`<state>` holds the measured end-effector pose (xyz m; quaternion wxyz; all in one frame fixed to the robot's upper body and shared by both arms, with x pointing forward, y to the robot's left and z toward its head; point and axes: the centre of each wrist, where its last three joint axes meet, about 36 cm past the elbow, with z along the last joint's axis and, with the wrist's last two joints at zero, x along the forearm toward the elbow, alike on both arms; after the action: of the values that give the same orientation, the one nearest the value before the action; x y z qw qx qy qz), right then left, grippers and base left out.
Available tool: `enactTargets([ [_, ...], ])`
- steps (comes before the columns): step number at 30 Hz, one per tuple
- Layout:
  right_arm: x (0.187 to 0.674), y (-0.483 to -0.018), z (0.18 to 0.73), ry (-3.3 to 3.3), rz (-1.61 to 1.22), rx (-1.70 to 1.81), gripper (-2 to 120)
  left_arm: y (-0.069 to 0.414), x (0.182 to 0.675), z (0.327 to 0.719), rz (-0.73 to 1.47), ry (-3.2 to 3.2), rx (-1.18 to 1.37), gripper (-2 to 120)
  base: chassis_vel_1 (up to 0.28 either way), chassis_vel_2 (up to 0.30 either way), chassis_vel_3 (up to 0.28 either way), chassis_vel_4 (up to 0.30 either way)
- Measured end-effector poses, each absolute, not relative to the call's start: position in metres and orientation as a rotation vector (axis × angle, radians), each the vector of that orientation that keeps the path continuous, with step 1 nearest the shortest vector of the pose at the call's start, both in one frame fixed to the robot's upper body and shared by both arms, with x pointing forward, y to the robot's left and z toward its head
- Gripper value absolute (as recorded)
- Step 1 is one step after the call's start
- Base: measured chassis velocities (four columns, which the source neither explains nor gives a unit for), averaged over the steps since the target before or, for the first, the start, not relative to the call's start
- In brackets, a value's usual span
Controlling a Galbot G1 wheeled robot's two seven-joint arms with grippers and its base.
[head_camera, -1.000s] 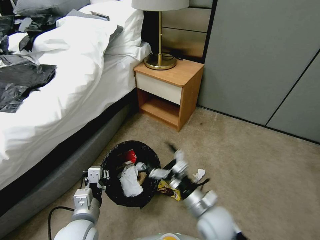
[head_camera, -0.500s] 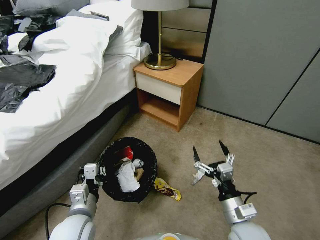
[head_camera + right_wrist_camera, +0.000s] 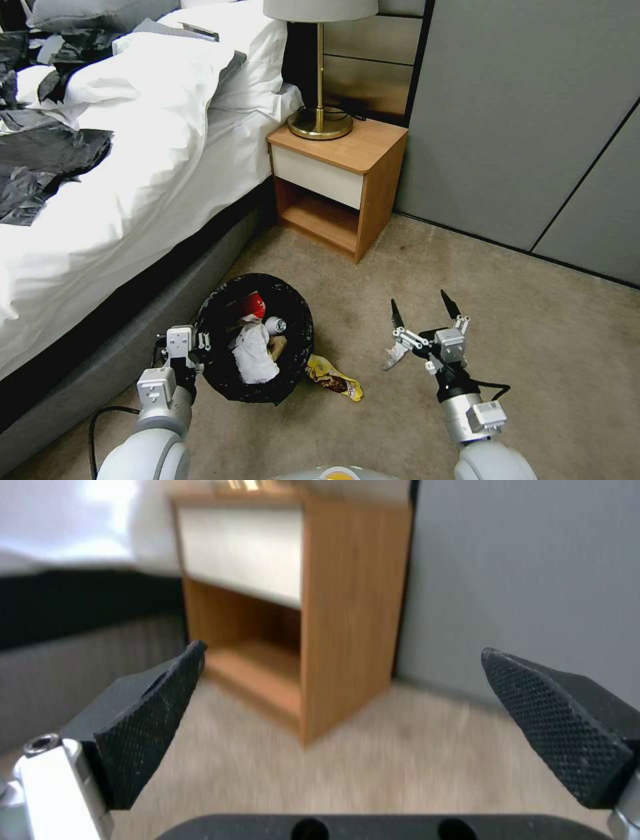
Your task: Pick up the trash bin, then pick up the garbage from the floor and place it into the trash bin.
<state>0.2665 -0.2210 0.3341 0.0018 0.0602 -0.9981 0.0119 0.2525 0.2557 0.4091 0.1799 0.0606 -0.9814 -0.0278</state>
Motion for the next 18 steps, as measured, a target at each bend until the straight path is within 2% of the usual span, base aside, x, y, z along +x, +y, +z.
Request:
enactTargets([
  [7, 0.295, -0.219, 0.295, -2.806, -0.172, 0.092, 100, 0.256, 0.25, 0.411, -0.082, -2.773, 0.171, 1, 0.0, 0.0, 0.0, 0.0],
  [18, 0.325, -0.228, 0.225, -2.474, -0.217, 0.013, 100, 0.255, 0.247, 0.412, -0.088, -2.77, 0.175, 1, 0.0, 0.0, 0.0, 0.0],
])
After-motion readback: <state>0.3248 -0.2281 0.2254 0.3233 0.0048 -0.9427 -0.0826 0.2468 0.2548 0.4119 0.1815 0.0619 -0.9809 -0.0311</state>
